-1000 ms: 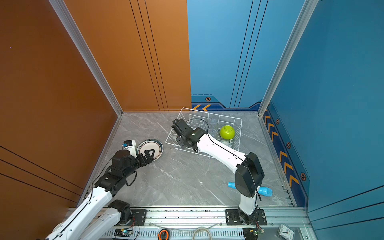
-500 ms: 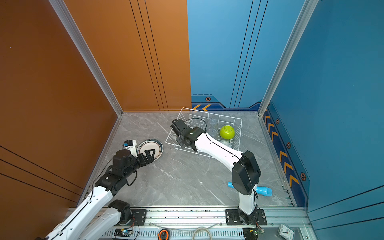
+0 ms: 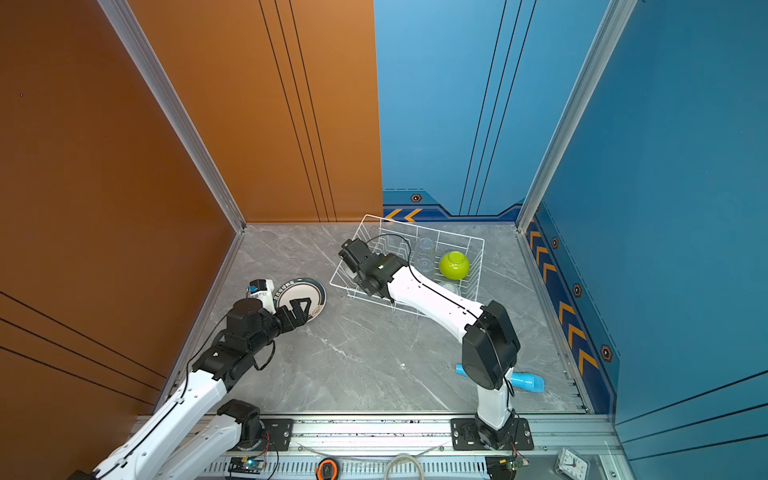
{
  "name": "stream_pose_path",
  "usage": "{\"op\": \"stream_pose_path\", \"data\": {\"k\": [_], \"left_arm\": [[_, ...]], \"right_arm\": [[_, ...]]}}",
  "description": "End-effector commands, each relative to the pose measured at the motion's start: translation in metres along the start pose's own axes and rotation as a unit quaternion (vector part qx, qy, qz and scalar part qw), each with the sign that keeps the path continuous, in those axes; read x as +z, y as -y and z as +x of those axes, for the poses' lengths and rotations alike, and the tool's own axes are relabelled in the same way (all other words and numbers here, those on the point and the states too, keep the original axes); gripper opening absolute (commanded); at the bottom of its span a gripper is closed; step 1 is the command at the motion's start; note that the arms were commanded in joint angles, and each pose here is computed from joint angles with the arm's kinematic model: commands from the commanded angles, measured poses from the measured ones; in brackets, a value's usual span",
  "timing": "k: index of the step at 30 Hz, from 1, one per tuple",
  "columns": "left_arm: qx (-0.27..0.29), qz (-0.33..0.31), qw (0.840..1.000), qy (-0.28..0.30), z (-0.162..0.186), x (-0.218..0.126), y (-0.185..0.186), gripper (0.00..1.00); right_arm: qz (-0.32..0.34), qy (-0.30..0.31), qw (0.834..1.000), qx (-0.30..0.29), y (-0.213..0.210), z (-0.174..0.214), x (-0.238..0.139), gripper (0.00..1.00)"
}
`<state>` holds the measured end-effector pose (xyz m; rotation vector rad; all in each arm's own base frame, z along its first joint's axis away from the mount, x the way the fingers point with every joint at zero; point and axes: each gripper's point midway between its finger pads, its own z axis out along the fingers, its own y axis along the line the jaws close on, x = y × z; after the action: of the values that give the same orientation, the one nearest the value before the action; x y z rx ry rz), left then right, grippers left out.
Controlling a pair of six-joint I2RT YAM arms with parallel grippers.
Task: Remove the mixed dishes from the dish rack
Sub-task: 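Grasp the watermelon-print plate rim with the right gripper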
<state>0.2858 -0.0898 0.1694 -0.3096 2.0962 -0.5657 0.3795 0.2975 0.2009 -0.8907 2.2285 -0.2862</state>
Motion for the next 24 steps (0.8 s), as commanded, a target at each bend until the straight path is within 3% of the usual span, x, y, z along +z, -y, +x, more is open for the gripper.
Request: {"op": "stream_pose_path", "data": {"k": [1,24], "left_arm": [[0.003,-0.001,1.000,0.007,-0.004,0.000,0.003,0.98],[0.012,-0.005,1.000,0.001,-0.004,0.007,0.009,0.98]], "right_arm": [[-0.014,-0.002,1.000,0.010,-0.008,-0.002,-0.007,0.01],[0.016,0.061,0.998,0.031,0.028,-0.033,-0.053,0.00]]}}
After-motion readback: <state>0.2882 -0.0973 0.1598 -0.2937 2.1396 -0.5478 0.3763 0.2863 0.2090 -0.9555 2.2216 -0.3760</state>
